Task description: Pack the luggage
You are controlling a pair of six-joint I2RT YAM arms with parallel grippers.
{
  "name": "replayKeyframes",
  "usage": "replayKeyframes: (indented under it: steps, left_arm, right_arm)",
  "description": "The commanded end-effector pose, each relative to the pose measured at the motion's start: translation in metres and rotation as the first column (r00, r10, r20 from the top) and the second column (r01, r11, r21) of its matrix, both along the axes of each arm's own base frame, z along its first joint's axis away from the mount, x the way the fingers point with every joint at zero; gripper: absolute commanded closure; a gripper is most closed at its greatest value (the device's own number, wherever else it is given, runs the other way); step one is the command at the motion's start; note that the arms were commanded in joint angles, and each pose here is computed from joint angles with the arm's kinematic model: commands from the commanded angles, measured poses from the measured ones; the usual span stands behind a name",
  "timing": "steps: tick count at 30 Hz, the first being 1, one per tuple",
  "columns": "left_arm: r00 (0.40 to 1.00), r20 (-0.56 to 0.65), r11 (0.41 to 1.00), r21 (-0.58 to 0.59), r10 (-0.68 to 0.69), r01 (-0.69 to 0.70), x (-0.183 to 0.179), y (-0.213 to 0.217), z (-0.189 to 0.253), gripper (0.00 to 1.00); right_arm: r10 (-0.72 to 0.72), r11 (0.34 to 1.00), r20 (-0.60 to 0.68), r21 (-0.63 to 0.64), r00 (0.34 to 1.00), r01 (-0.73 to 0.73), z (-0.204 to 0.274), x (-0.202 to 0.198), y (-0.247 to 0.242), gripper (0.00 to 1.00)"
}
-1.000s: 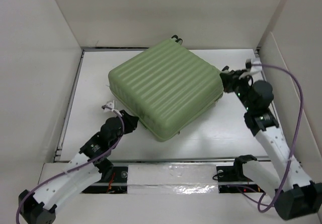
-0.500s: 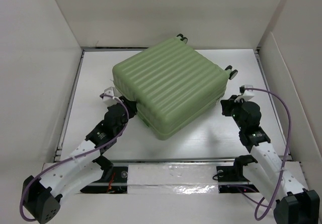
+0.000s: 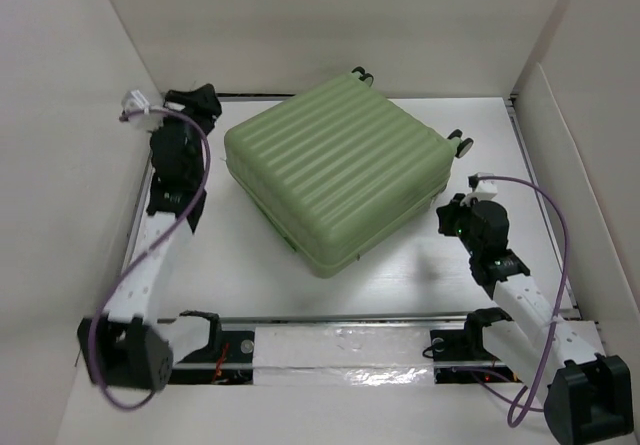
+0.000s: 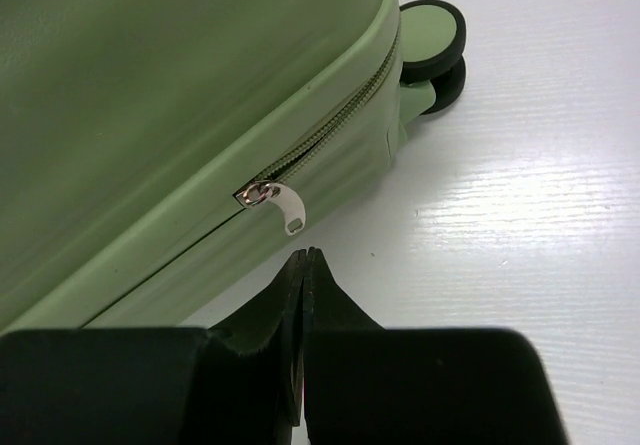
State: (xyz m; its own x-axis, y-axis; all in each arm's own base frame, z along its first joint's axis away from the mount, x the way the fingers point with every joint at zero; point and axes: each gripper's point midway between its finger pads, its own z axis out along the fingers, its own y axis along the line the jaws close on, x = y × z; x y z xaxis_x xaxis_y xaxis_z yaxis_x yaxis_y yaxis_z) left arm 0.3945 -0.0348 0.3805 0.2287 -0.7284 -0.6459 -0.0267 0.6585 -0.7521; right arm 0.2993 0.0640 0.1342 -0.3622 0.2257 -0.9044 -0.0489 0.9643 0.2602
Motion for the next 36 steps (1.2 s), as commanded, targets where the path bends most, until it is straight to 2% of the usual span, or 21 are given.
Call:
replayKeyframes:
  steps: [1,2,3,4,5,6,7,9,10,13,16,20,21,22,24,25,27,29,30,32,36]
  left_arm:
    - [0.970,-0.126,0.976,-0.090,-0.209,0.199,0.071,0.004,-0.059,0.44]
    - [0.951,-0.167,0.964,-0.102,-0.259,0.245,0.084,0.003,-0.071,0.45]
    - [0.947,-0.156,0.958,-0.097,-0.281,0.268,0.104,0.006,-0.053,0.45]
    - [0.910,-0.280,0.952,-0.116,-0.306,0.284,0.130,0.014,-0.104,0.46]
    - [0.870,-0.308,0.923,-0.124,-0.385,0.365,0.141,0.002,-0.113,0.47]
    - [0.867,-0.295,0.916,-0.101,-0.401,0.389,0.160,0.001,-0.094,0.47]
    - [0.809,-0.418,0.909,-0.131,-0.412,0.395,0.175,0.001,-0.148,0.47]
    - [0.780,-0.432,0.886,-0.120,-0.452,0.447,0.195,-0.004,-0.149,0.47]
    - [0.744,-0.471,0.874,-0.147,-0.474,0.464,0.200,-0.007,-0.176,0.47]
    - [0.741,-0.435,0.857,-0.194,-0.511,0.477,0.208,-0.001,-0.194,0.46]
    - [0.700,-0.457,0.833,-0.230,-0.548,0.503,0.208,-0.007,-0.219,0.46]
    - [0.660,-0.457,0.801,-0.287,-0.597,0.525,0.195,-0.021,-0.243,0.49]
    - [0.634,-0.477,0.793,-0.335,-0.608,0.509,0.176,-0.030,-0.272,0.50]
    - [0.679,-0.397,0.787,-0.318,-0.617,0.529,0.178,-0.037,-0.250,0.52]
    - [0.667,-0.403,0.778,-0.372,-0.627,0.507,0.156,-0.040,-0.273,0.53]
    - [0.693,-0.352,0.775,-0.355,-0.629,0.523,0.153,-0.046,-0.255,0.54]
    - [0.691,-0.394,0.792,-0.377,-0.606,0.480,0.129,-0.048,-0.278,0.54]
    - [0.729,-0.398,0.827,-0.340,-0.557,0.447,0.114,-0.044,-0.271,0.55]
    - [0.720,-0.436,0.837,-0.359,-0.541,0.412,0.090,-0.042,-0.294,0.55]
    - [0.776,-0.392,0.864,-0.323,-0.494,0.386,0.078,-0.035,-0.276,0.56]
    - [0.792,-0.406,0.884,-0.305,-0.456,0.354,0.041,-0.030,-0.280,0.56]
  right_arm:
    - [-0.036,0.999,0.064,0.014,0.997,0.035,0.014,0.006,-0.005,1.00]
    - [-0.041,0.999,0.064,0.011,0.997,0.041,0.013,0.007,-0.006,1.00]
    - [-0.051,0.999,0.064,0.013,0.997,0.050,0.012,0.008,-0.009,1.00]
    - [-0.050,0.999,0.061,0.014,0.997,0.049,0.011,0.008,-0.009,1.00]
    - [-0.046,0.999,0.049,0.021,0.998,0.045,0.008,0.009,-0.007,1.00]
    - [-0.037,0.999,0.056,0.029,0.998,0.035,0.009,0.012,-0.004,1.00]
    - [-0.027,0.999,0.059,0.034,0.998,0.025,0.013,0.015,-0.002,1.00]
    - [-0.017,0.999,0.011,0.029,1.000,0.017,0.005,0.020,0.001,1.00]
    - [-0.024,0.999,0.004,0.025,1.000,0.024,0.007,0.026,0.001,1.00]
    - [-0.052,0.998,0.017,0.026,0.998,0.052,0.010,0.036,-0.004,1.00]
    - [-0.059,0.998,0.009,0.027,0.998,0.059,0.004,0.048,-0.004,1.00]
    - [0.093,0.993,-0.007,0.072,0.996,-0.092,-0.004,0.063,0.024,1.00]
    - [0.123,0.989,0.045,0.083,0.991,-0.126,0.007,0.072,0.031,1.00]
    - [0.153,0.984,0.030,0.091,0.988,-0.155,-0.002,0.076,0.037,1.00]
    - [0.211,0.972,0.079,0.092,0.974,-0.218,0.013,0.088,0.051,1.00]
    - [0.222,0.970,0.085,0.087,0.971,-0.229,0.015,0.093,0.054,1.00]
    - [0.267,0.959,0.095,0.068,0.959,-0.274,0.015,0.104,0.063,1.00]
    - [0.300,0.948,0.121,0.070,0.946,-0.309,0.021,0.118,0.072,1.00]
    - [0.311,0.944,0.143,0.066,0.940,-0.323,0.026,0.123,0.074,1.00]
    - [0.362,0.924,0.175,0.059,0.915,-0.377,0.040,0.135,0.088,1.00]
    - [0.406,0.906,0.106,0.079,0.908,-0.415,0.027,0.147,0.098,1.00]
